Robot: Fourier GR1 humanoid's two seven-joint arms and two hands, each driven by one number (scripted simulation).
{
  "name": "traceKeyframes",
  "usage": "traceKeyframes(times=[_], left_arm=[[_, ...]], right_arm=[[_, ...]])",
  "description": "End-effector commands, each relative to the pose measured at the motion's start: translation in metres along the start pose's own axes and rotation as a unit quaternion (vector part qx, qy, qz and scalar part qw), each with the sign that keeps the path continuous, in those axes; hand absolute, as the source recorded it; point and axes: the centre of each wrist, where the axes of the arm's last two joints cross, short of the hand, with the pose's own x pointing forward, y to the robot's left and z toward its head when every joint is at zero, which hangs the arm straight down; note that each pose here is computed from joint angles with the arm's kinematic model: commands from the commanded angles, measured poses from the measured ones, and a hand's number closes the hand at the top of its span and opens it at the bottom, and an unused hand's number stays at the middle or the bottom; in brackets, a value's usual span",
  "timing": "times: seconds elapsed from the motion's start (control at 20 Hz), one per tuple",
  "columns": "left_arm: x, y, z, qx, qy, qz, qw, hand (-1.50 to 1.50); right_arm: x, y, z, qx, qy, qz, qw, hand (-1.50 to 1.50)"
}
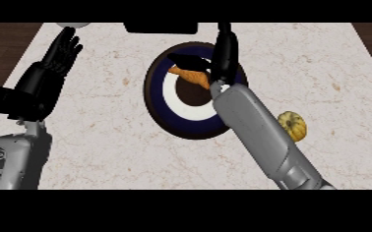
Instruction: Pick the croissant from the placemat and place it in the plate
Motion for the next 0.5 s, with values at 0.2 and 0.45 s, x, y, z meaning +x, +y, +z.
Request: traceKeyframes(times=[0.2, 0.45], left_arm=[[-0.003, 0.007, 0.002, 0.021, 0.013, -0.005, 0.9997, 0.00], [-0.003, -0.004, 0.008, 0.016, 0.019, 0.003, 0.9997, 0.00]], right_arm=[[-0.028, -0.056, 0.011, -0.052, 0.010, -0.077, 0.996, -1.50], [-0.072, -0.112, 0.037, -0.060, 0.006, -0.096, 0.994, -1.50]])
